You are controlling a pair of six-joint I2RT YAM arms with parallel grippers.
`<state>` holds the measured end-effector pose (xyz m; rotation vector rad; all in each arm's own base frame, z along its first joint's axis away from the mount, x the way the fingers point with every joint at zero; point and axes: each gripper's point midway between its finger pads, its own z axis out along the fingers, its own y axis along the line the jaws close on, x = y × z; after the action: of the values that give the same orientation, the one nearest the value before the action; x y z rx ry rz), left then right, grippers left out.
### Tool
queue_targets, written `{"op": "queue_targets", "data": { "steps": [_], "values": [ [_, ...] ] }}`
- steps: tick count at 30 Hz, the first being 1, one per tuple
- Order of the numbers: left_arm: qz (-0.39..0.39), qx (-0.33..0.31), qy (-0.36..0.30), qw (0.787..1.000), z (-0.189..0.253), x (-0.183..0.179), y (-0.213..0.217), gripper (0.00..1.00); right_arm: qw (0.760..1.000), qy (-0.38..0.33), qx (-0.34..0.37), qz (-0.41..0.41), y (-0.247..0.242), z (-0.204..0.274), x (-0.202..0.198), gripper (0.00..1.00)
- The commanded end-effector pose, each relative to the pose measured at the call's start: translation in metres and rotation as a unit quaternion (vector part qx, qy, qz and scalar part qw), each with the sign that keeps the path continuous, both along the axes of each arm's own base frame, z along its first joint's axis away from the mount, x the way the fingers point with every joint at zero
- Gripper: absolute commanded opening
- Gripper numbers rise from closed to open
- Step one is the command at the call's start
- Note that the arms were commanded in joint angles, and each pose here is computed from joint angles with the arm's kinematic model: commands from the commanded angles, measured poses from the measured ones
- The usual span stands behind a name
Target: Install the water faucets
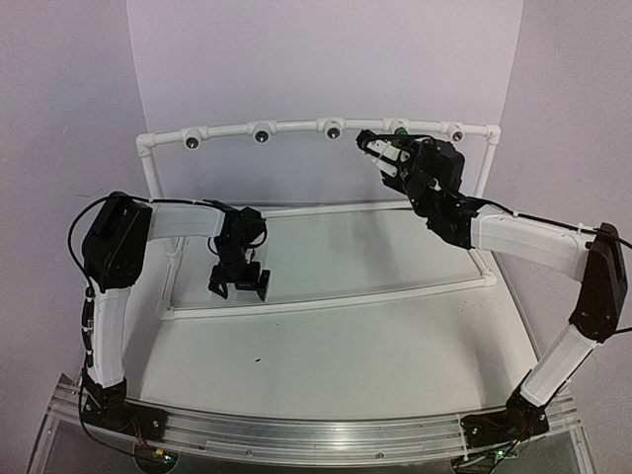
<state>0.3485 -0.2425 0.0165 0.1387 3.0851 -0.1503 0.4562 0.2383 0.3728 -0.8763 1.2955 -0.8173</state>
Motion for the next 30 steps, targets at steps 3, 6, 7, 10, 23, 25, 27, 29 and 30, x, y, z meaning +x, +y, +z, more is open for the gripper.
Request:
{"op": "queue_targets", "data": {
  "steps": [3,6,7,10,23,25,27,29,30],
  "values": [
    [0.001,-0.012,-0.028,1.000,0.022,0.005,-0.003,1.00,0.991,0.042,0.125,-0.018,-0.014,0.003,0.005,0.40],
    [0.001,-0.011,-0.026,1.000,0.022,0.005,-0.002,1.00,0.982,0.067,0.176,-0.012,-0.013,0.002,0.002,0.39],
    [0.000,-0.011,-0.026,1.000,0.022,0.005,-0.002,1.00,0.978,0.076,0.196,-0.011,-0.013,0.001,0.001,0.39],
    [0.000,-0.011,-0.025,1.000,0.022,0.005,-0.002,1.00,0.963,0.095,0.252,-0.001,-0.013,0.003,-0.005,0.40],
    [0.002,-0.011,-0.023,1.000,0.024,0.006,-0.003,1.00,0.819,0.155,0.550,0.057,-0.010,0.031,-0.032,0.36],
    [0.003,-0.011,-0.022,1.000,0.025,0.006,-0.003,1.00,0.791,0.159,0.587,0.059,-0.015,0.035,-0.031,0.35],
    [0.002,-0.010,-0.023,1.000,0.026,0.006,-0.003,1.00,0.764,0.167,0.620,0.056,-0.022,0.035,-0.028,0.34],
    [0.002,-0.008,-0.023,1.000,0.027,0.006,-0.002,1.00,0.750,0.174,0.636,0.052,-0.026,0.032,-0.025,0.36],
    [0.001,-0.008,-0.023,1.000,0.028,0.007,-0.003,1.00,0.751,0.179,0.633,0.056,-0.025,0.032,-0.024,0.41]
  ]
}}
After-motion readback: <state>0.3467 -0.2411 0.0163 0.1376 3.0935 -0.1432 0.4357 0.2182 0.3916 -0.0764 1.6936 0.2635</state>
